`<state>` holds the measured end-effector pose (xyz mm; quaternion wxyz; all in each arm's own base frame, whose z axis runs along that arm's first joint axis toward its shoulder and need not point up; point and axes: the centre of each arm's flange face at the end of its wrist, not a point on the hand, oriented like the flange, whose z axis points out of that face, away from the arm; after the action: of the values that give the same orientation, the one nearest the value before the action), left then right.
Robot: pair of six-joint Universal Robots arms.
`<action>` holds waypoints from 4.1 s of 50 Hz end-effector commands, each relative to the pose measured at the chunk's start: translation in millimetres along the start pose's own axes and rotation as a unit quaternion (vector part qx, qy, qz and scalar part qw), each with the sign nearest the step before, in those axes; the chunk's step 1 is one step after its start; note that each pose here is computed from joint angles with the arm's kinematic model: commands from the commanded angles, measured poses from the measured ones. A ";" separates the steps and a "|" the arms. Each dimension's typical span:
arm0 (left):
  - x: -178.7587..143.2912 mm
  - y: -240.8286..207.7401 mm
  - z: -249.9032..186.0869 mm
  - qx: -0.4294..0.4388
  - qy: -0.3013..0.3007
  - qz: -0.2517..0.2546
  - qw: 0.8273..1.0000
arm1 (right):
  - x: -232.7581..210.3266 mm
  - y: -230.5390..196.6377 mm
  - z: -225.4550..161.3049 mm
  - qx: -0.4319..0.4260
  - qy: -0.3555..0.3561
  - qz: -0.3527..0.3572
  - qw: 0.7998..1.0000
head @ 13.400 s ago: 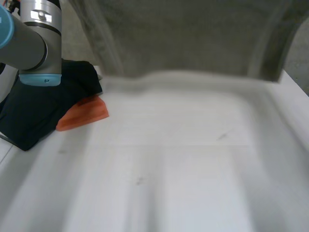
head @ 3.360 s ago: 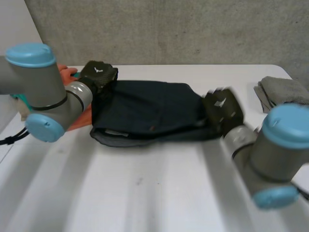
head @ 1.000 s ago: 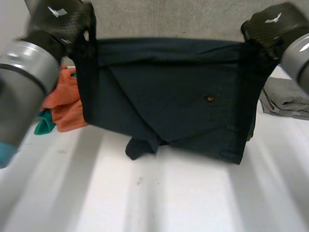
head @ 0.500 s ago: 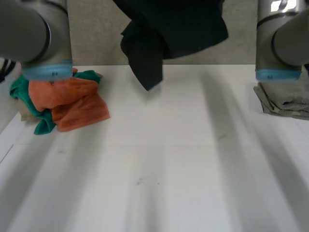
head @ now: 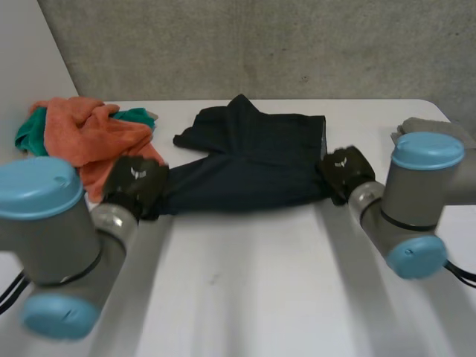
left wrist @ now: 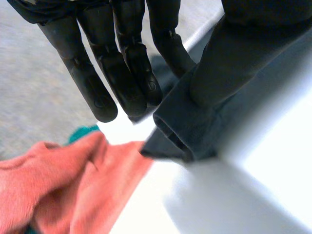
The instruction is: Fold the laundry.
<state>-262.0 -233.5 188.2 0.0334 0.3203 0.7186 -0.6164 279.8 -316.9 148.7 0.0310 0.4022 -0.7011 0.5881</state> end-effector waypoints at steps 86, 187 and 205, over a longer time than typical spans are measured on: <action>27.8 -60.2 65.2 0.141 0.099 -0.125 0.977 | 10.7 50.6 1.0 -0.050 0.046 0.114 0.991; 64.8 -148.4 37.7 0.203 0.173 -0.025 0.964 | -22.3 -15.3 -76.3 0.014 -0.026 0.081 0.996; 63.9 -156.3 15.4 0.199 0.361 -0.125 0.902 | -82.0 14.3 -59.2 0.106 -0.021 0.067 0.992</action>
<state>-397.2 -228.2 290.2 -0.3637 0.4312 0.5752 -0.5924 288.7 -203.4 124.9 -0.0709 0.3729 -0.6786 0.6288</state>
